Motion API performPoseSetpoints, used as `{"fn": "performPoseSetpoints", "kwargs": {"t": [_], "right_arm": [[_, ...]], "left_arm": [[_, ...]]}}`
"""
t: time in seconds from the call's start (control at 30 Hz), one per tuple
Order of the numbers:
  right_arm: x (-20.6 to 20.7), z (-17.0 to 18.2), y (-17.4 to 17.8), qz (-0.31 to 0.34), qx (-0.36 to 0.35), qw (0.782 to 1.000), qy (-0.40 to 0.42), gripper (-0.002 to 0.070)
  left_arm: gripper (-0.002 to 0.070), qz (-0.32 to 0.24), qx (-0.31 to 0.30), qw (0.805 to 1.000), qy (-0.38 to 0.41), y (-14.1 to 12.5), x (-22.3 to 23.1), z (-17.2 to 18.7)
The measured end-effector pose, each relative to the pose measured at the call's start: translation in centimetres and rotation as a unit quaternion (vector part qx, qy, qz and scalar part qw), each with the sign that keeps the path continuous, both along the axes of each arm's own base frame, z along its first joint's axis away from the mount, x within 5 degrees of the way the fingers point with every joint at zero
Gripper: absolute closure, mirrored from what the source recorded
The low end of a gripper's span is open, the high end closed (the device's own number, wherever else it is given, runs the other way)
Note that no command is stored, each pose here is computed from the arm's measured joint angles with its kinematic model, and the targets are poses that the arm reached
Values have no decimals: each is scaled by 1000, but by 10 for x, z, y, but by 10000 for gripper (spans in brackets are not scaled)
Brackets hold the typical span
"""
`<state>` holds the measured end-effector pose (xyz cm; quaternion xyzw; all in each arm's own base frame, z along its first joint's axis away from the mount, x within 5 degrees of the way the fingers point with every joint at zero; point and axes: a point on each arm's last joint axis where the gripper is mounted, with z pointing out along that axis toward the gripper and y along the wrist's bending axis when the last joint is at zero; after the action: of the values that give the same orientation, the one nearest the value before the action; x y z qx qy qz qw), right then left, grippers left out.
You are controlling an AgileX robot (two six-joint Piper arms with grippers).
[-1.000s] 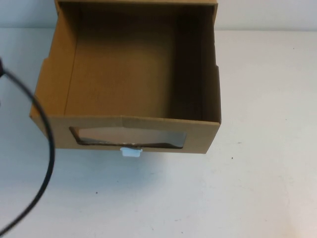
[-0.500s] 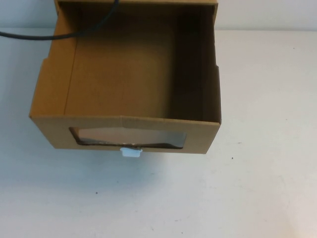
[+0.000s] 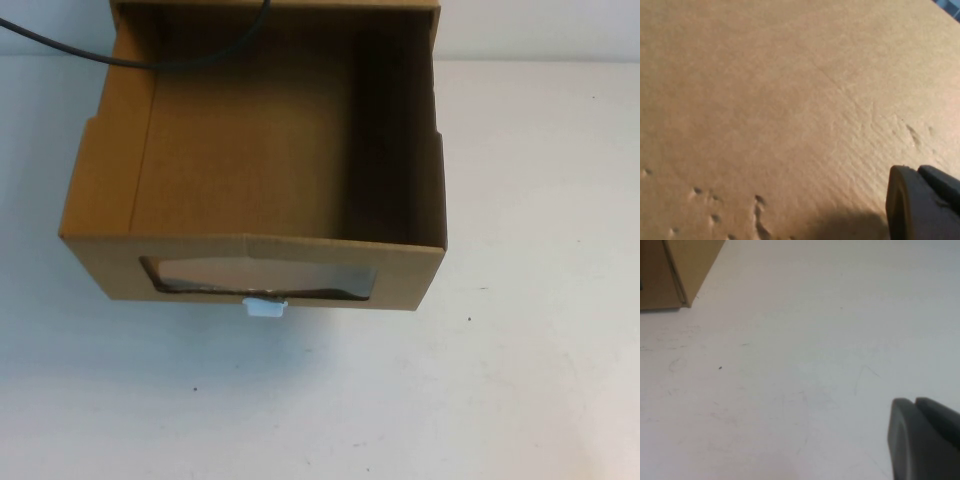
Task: Close the shoe box
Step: Press the shoe box with left arm, then close the shoe box with your right arm
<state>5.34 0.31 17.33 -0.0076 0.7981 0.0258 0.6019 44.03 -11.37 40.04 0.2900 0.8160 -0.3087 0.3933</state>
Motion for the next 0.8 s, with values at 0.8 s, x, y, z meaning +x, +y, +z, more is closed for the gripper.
{"fn": "performPoseSetpoints", "kwargs": {"t": [0.8], "right_arm": [[3,62,21,38,285,957,30,689]], "left_arm": [[680,12,0,1000,15,1,4,-4]]}}
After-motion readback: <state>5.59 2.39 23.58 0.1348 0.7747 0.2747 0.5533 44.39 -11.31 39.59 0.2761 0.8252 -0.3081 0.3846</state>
